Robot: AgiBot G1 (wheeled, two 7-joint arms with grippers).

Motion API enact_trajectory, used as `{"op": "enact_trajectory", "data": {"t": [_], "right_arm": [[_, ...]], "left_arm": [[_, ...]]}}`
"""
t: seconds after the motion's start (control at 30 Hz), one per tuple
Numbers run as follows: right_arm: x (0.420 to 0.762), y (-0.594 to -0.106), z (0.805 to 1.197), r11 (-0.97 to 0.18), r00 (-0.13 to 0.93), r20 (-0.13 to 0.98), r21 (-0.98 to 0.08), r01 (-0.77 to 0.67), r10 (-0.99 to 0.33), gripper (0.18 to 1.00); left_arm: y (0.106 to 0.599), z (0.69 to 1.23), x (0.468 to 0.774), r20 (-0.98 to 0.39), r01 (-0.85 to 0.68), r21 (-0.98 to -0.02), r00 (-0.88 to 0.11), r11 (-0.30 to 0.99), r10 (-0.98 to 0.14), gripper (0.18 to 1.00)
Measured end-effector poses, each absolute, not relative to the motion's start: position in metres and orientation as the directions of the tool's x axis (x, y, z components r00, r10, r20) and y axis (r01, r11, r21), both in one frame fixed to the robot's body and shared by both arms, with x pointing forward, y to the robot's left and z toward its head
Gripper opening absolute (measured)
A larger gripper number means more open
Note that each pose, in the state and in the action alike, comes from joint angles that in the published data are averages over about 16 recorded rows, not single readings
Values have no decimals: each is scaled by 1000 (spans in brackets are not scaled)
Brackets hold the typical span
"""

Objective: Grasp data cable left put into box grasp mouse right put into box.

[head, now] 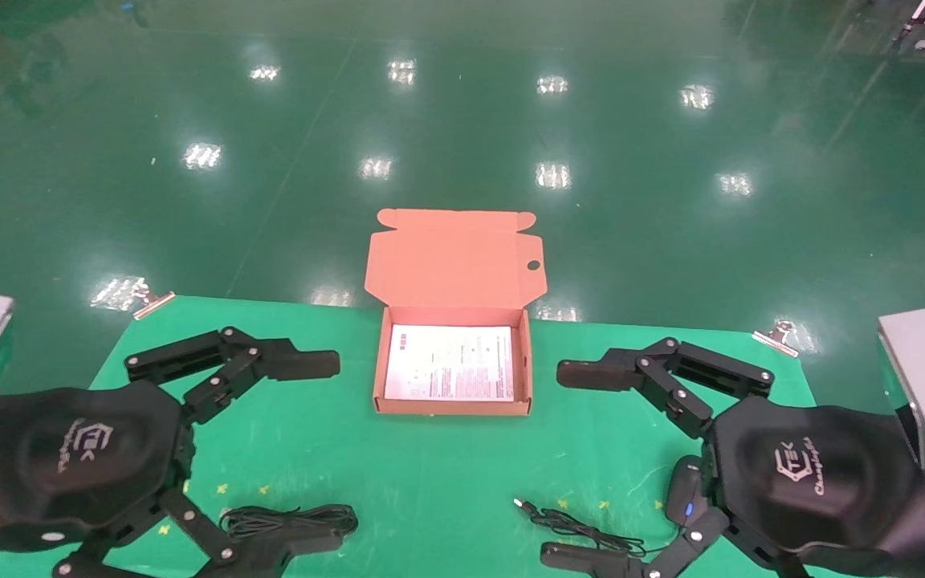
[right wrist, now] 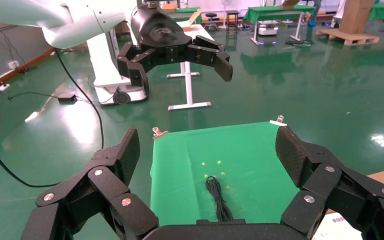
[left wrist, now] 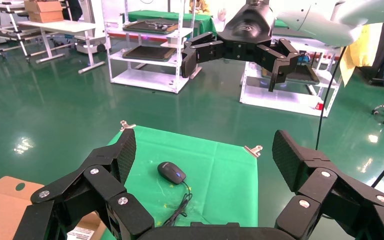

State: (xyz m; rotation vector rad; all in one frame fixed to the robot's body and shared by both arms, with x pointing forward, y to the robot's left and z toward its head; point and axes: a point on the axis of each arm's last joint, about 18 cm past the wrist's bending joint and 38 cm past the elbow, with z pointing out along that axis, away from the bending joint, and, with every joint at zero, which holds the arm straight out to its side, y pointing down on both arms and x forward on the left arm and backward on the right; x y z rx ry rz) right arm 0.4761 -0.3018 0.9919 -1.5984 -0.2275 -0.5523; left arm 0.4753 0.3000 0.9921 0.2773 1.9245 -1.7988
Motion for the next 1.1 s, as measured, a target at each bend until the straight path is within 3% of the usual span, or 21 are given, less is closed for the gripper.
{"op": "enact_trajectory", "data": {"t": [0.67, 0.9, 1.1], "right_arm": [[477, -302, 991, -130, 859, 477, -878, 460, -183, 1000], [484, -302, 985, -220, 851, 492, -864, 452, -181, 1000], [494, -303, 976, -371, 835, 527, -816, 443, -161, 1000]], "left_arm": [[300, 991, 478, -482, 464, -876, -857, 132, -181, 1001], [299, 983, 486, -484, 446, -868, -858, 217, -173, 1001], [295, 972, 499, -481, 412, -849, -862, 332, -162, 1001]]}}
